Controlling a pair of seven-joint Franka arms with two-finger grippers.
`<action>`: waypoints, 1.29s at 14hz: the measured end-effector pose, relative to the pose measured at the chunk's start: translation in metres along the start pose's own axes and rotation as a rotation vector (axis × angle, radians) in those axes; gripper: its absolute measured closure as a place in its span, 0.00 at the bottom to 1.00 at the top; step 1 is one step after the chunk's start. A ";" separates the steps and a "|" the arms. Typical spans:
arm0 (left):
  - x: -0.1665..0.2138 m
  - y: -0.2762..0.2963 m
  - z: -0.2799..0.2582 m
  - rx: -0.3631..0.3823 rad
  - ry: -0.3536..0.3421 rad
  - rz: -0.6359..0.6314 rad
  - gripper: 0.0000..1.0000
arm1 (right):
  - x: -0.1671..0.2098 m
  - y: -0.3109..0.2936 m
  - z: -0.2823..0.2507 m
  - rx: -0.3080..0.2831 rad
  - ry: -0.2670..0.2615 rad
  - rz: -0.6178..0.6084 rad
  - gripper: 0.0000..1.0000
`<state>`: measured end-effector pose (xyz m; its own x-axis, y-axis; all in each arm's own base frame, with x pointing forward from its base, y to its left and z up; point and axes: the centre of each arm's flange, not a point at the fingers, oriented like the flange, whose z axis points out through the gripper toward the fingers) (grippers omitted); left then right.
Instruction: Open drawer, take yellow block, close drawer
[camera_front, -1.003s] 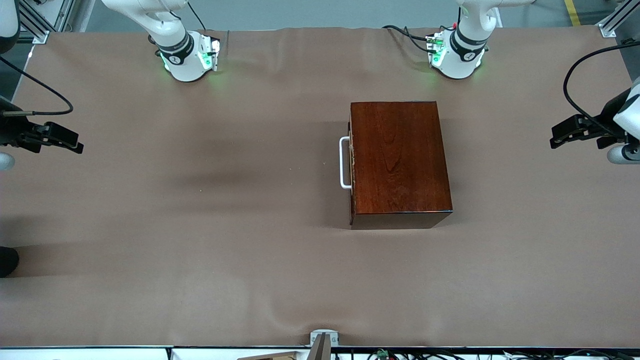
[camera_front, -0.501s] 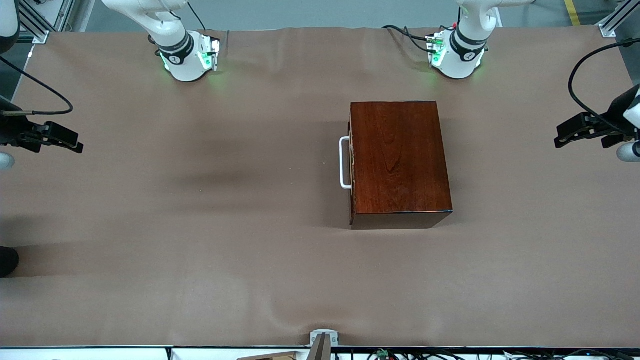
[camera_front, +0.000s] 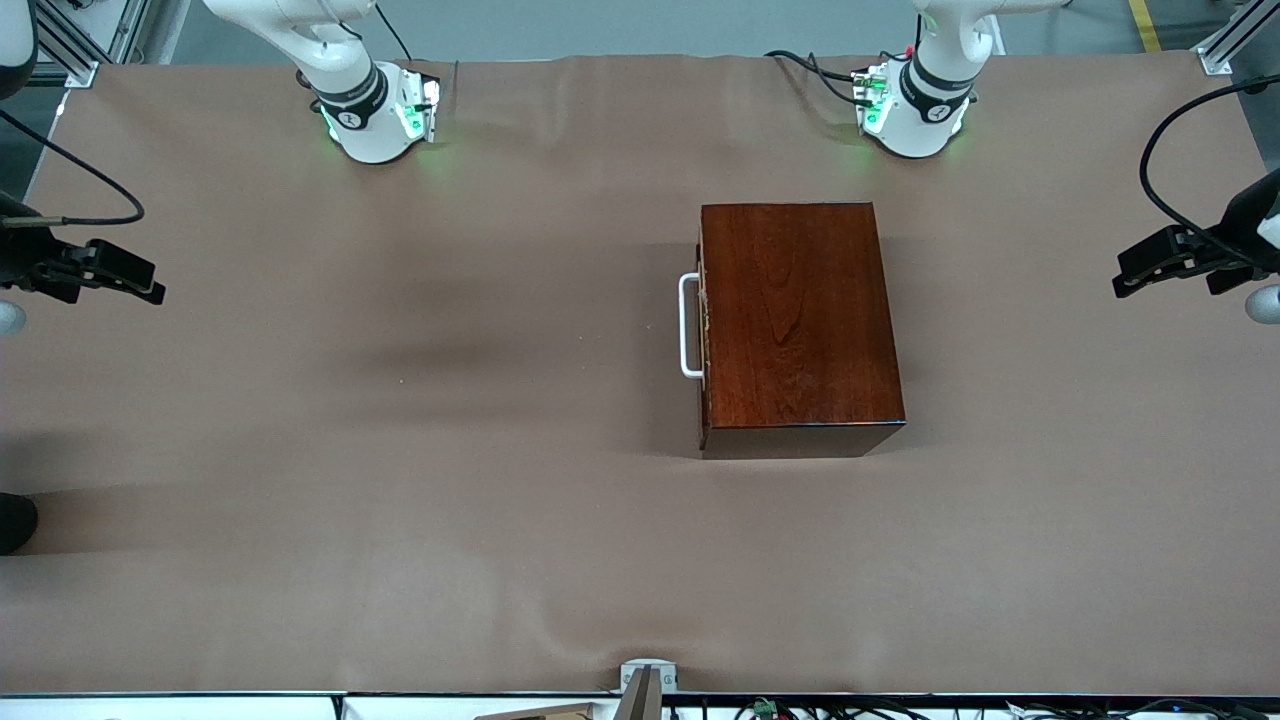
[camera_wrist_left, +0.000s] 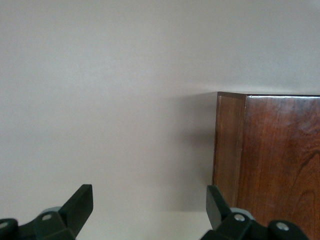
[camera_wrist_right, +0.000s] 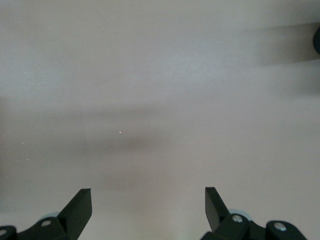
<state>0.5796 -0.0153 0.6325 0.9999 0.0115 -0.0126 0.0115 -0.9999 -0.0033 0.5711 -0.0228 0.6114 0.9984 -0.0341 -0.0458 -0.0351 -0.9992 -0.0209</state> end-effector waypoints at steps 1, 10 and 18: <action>0.000 0.002 -0.001 -0.001 0.002 0.003 0.00 | -0.001 -0.001 -0.002 0.000 0.003 -0.001 0.00; -0.005 0.107 0.015 -0.049 -0.044 -0.215 0.00 | -0.005 -0.003 -0.003 0.001 -0.010 -0.006 0.00; -0.004 0.237 0.084 -0.043 -0.109 -0.369 0.00 | -0.005 -0.002 0.001 0.000 -0.019 -0.004 0.00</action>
<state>0.5769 -0.2516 0.5482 0.9212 0.3688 -0.1243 0.3733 -0.9276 0.0145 0.5660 -0.0202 0.6111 0.9975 -0.0292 -0.0651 -0.0307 -0.9993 -0.0215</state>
